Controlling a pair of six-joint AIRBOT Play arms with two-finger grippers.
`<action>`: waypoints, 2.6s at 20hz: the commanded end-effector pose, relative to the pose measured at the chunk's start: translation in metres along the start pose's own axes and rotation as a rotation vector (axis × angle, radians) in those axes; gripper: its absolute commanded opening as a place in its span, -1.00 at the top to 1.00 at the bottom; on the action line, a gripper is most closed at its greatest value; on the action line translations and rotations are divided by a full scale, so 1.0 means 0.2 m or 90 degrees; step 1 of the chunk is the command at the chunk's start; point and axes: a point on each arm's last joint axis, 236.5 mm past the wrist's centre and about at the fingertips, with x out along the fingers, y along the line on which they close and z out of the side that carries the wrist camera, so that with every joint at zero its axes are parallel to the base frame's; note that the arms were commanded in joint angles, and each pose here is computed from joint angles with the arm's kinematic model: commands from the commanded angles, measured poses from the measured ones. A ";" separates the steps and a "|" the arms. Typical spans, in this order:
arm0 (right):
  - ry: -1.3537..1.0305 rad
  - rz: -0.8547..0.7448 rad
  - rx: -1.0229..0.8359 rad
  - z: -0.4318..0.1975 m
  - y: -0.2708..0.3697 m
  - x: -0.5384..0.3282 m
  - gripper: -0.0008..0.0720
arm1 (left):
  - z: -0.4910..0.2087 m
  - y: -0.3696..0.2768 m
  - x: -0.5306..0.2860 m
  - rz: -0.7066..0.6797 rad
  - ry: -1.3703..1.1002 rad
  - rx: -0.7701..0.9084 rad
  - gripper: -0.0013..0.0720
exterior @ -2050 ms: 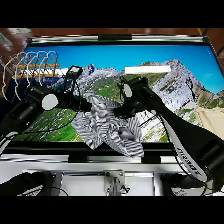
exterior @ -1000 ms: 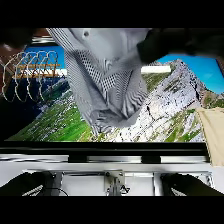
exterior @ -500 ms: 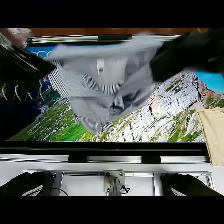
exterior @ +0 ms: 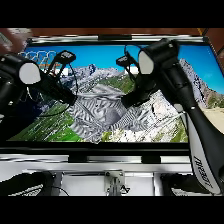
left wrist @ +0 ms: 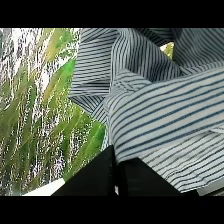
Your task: Fold the shirts.
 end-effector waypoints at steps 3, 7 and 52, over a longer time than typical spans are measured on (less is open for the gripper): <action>0.049 0.012 -0.003 0.06 0.03 0.21 0.76 | 0.03 0.00 0.15 -0.002 0.021 -0.003 0.10; 0.036 0.012 0.004 0.08 0.03 0.20 0.76 | 0.02 0.07 0.08 0.005 0.000 -0.024 -0.19; -0.119 0.037 0.085 0.36 0.06 0.12 0.76 | -0.34 1.35 0.91 -0.100 -0.049 -0.374 -0.85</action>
